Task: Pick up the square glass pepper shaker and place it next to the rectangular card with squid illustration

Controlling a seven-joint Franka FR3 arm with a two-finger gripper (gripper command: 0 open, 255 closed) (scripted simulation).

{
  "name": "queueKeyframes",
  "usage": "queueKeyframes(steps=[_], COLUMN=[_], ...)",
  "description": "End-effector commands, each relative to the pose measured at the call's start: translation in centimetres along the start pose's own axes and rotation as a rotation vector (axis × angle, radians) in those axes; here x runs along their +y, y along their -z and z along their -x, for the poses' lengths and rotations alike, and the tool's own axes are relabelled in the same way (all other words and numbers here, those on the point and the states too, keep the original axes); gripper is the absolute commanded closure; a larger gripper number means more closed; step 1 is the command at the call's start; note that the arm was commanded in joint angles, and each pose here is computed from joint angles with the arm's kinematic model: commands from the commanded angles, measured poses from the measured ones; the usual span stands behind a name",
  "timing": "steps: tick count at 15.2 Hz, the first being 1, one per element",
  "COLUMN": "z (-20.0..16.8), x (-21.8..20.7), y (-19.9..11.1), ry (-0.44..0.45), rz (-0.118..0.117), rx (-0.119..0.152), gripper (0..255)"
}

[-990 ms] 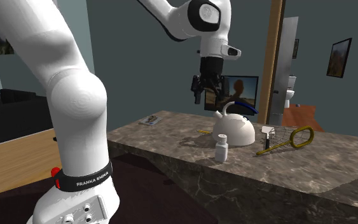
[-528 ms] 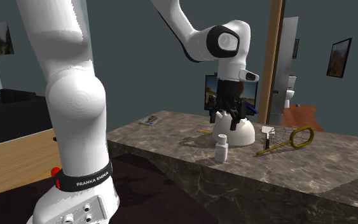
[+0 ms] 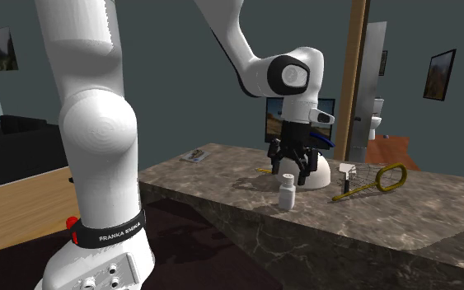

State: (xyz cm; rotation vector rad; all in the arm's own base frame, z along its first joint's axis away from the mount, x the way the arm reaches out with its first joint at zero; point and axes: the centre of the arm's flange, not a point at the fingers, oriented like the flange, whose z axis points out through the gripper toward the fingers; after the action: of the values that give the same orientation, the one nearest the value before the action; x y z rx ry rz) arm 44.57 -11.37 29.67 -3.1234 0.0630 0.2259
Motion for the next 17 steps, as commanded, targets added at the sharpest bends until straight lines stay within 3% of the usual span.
queueKeyframes(steps=[1, 7, 8, 17], z=[0.03, 0.03, 0.03, 0.02], x=[0.06, 0.06, 0.06, 0.06], y=[-0.47, -0.46, -0.46, -0.47], ry=[0.0, 0.0, 0.0, 0.0], rz=[0.0, 0.0, 0.0, 0.0], rx=[0.0, 0.0, 0.0, 0.0], gripper=[0, 0, 255, 255])
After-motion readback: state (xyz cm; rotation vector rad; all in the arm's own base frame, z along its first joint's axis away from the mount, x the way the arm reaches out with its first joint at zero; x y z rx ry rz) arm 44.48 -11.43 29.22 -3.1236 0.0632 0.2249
